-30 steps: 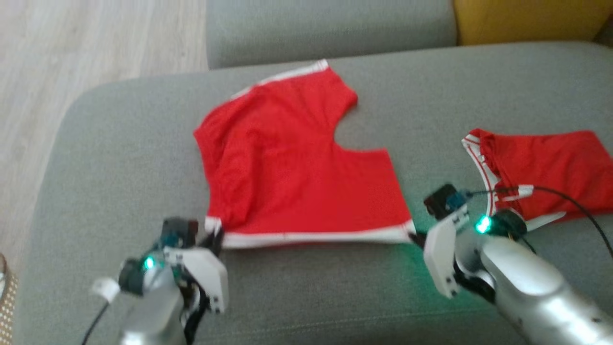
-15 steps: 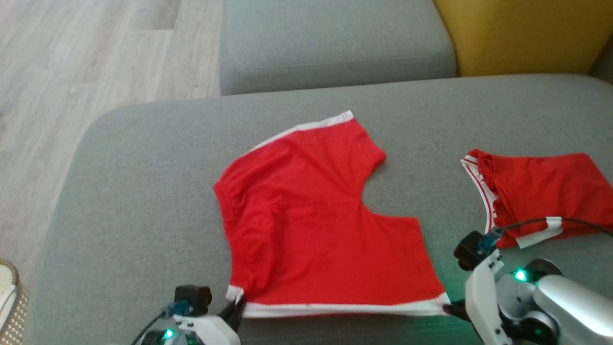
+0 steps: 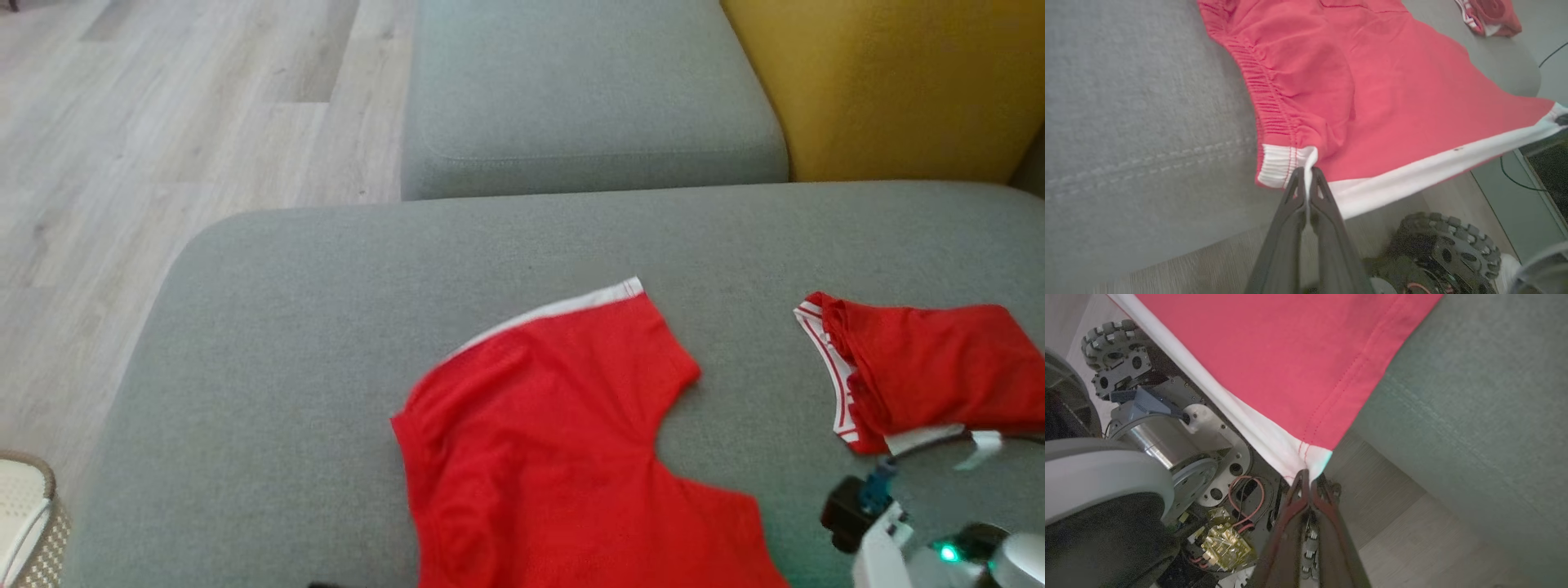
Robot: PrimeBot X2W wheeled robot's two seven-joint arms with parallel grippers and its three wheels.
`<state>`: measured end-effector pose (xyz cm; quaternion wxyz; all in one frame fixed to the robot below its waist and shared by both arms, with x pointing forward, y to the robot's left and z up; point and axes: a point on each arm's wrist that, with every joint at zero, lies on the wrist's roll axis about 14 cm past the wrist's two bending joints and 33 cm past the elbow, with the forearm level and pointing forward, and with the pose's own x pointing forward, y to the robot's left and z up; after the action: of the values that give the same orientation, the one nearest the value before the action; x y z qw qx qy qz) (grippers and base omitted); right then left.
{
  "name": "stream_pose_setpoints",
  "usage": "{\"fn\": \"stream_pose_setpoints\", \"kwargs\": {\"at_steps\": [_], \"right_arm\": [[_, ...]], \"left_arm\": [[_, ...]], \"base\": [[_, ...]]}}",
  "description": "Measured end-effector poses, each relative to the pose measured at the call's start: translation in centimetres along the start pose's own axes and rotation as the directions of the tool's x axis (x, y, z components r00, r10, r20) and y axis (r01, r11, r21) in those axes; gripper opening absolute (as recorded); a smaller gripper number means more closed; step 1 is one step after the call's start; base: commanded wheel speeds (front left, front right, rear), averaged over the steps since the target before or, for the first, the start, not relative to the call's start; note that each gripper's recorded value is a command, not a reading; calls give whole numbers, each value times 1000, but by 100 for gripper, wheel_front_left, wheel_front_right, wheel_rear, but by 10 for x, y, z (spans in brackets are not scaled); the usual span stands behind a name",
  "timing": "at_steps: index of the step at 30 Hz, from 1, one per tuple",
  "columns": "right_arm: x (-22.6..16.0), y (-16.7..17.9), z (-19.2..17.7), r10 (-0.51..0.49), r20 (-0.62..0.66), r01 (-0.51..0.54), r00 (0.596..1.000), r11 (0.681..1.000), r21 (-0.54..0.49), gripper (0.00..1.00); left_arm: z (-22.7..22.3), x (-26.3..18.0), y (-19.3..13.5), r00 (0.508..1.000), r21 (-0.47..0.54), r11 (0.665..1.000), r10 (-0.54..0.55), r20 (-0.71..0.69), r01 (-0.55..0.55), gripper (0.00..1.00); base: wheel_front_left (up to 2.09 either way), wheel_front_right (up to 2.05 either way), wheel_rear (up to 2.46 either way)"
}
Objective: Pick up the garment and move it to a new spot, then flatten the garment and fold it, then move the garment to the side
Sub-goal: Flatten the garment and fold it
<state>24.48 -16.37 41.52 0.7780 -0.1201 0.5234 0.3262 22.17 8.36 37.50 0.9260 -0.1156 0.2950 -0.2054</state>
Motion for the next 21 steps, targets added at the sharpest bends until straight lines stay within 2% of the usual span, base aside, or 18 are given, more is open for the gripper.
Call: {"fn": "stream_pose_setpoints", "kwargs": {"at_steps": [5, 11, 17, 21], "right_arm": [[-12, 1, 0, 7, 6, -7, 1000, 1000, 7, 0], [-20, -14, 26, -58, 67, 60, 996, 998, -34, 0], [-29, -41, 98, -128, 206, 137, 970, 990, -26, 0], [-28, -48, 146, -140, 272, 156, 952, 987, -38, 0]], "left_arm": [[-3, -17, -11, 1000, -44, 999, -12, -18, 11, 0], [27, -18, -13, 998, -89, 996, 5, 58, 0, 0], [66, -9, -12, 993, -144, 989, 1, 121, 16, 0], [93, 1, -2, 988, -123, 992, 12, 151, 7, 0]], "base": [[0, 0, 0], [0, 0, 0], [0, 0, 0], [0, 0, 0]]}}
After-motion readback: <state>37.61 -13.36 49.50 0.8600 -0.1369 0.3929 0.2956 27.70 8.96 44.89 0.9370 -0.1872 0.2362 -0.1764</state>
